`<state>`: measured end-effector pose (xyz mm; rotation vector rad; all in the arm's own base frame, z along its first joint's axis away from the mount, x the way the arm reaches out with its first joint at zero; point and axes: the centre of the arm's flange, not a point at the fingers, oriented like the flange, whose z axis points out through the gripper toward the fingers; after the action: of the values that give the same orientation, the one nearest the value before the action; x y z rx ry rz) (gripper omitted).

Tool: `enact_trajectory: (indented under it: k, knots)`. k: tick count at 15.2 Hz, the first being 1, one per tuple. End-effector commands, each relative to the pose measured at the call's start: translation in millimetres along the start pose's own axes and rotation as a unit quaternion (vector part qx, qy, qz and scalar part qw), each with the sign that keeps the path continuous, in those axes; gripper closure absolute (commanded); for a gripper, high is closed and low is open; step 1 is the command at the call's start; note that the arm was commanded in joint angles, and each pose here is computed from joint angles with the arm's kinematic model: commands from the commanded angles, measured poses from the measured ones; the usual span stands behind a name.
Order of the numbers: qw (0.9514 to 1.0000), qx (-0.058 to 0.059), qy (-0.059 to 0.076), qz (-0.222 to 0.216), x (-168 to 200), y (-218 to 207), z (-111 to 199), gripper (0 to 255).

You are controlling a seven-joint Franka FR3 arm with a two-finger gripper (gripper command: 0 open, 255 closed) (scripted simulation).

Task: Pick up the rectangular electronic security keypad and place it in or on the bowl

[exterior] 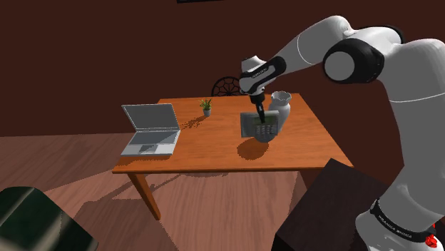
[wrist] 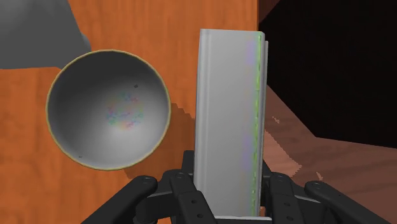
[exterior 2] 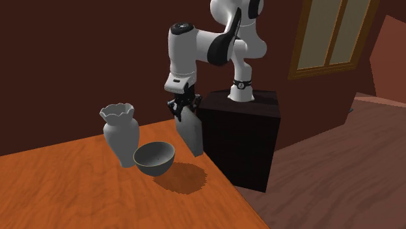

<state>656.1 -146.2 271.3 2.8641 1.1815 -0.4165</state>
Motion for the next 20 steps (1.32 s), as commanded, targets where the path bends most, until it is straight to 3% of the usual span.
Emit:
enact_trajectory:
  k: [1,3,15,20]
  knots:
    - [1.0000,-0.001,0.000,0.000,-2.7,-1.6,-10.7,255]
    - [1.0000,0.000,0.000,0.000,-4.2,-2.2,-16.6,255]
    - [1.0000,0.000,0.000,0.000,-81.6,129.9,-51.1,255]
    - [1.0000,0.000,0.000,0.000,-75.0,132.1,-25.6,255]
